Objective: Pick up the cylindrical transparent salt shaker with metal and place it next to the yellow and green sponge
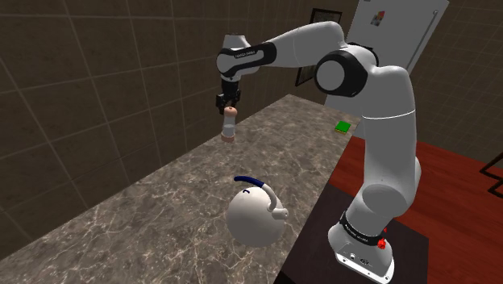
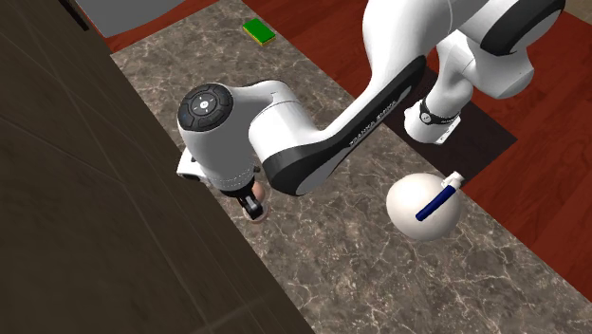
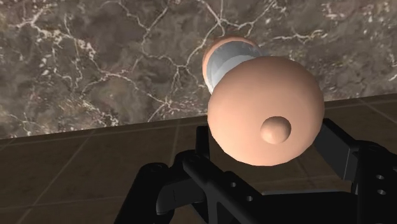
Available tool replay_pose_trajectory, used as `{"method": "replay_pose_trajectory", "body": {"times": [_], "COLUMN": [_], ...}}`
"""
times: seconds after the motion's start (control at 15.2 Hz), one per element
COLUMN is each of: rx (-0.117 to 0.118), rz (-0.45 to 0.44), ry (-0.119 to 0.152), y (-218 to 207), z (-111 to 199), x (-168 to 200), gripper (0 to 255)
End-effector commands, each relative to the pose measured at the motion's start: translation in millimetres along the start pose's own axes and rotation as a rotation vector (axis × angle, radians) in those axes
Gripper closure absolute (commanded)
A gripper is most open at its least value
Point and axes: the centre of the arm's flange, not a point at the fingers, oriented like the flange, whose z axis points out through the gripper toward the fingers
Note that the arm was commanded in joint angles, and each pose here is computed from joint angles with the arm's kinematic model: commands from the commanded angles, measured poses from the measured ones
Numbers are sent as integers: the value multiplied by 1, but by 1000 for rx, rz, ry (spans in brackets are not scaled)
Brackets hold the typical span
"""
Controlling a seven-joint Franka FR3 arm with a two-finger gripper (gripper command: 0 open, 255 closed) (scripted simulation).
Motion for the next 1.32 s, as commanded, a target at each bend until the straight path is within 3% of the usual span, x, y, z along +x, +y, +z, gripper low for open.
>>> {"method": "replay_pose_trajectory", "body": {"times": [0.0,0.99,1.25], "rx": [0,0,0], "rz": [0,0,0], "ry": [0,0,0], "y": [-1,-2,38], "z": [-9,-88,-105], "x": [1,6,-24], "gripper": [255,255,255]}}
